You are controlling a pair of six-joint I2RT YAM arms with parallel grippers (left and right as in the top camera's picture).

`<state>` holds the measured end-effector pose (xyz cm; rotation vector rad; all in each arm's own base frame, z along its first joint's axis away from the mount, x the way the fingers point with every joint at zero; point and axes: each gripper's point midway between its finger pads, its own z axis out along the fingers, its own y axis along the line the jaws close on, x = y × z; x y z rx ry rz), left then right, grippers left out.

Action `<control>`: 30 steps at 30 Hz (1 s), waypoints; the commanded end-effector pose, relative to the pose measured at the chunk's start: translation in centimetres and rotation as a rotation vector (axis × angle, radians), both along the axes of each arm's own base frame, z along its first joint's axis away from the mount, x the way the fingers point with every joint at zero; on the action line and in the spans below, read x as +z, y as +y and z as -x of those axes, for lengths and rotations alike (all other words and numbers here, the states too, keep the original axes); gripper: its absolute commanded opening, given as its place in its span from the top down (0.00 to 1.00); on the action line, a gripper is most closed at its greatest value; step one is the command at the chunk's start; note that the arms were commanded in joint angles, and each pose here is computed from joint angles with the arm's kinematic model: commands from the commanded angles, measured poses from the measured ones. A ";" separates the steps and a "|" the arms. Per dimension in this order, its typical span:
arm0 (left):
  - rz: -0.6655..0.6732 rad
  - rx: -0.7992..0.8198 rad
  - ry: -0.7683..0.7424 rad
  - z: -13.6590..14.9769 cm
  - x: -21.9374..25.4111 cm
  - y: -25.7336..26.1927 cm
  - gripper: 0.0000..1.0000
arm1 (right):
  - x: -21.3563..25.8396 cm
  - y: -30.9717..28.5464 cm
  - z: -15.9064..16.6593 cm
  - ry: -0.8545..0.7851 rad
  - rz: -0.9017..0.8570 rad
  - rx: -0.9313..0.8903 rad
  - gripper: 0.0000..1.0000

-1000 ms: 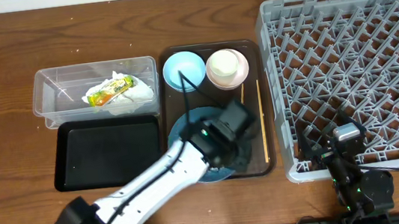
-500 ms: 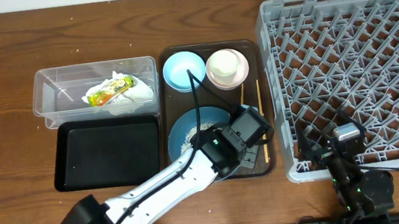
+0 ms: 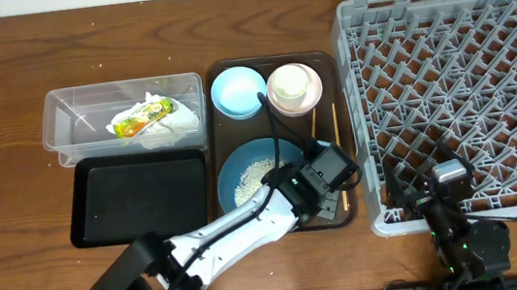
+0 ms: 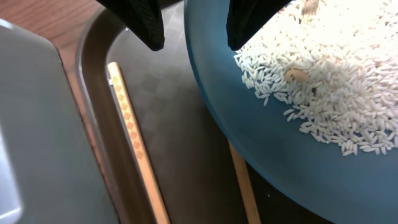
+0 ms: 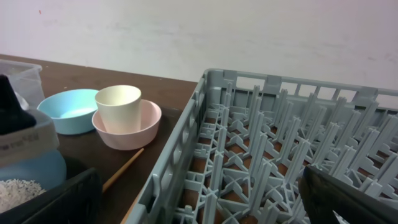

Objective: Sort waste into correct bins and load items into the dishwasher rack
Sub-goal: 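Move the left gripper to the rim of the dark-blue rice plate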

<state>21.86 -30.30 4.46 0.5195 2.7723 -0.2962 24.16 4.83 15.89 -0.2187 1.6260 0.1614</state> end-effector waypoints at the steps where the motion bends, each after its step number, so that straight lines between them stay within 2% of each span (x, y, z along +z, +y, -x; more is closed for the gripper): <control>1: -0.038 0.018 0.005 -0.1 -1.3 0.4 0.64 | -0.1 0.1 0.0 0.003 0.002 0.002 0.01; 7: -0.023 0.018 -0.005 -0.4 -1.3 0.0 0.75 | -0.1 0.1 0.0 0.003 0.002 0.002 0.01; 14: -0.021 0.018 -0.005 -0.4 -1.3 0.0 0.81 | -0.1 0.1 0.0 0.003 0.002 0.002 0.01; 18: -0.023 0.018 -0.004 -0.4 -1.3 0.0 0.81 | -0.1 0.1 0.0 0.003 0.002 0.002 0.01; 20: -0.027 0.018 -0.001 -0.3 -1.4 0.1 0.86 | -0.1 0.1 0.0 0.003 0.002 0.002 0.01; 30: -0.028 0.014 -0.001 -0.2 -1.3 0.1 0.94 | -0.1 0.1 0.0 0.003 0.002 0.002 0.01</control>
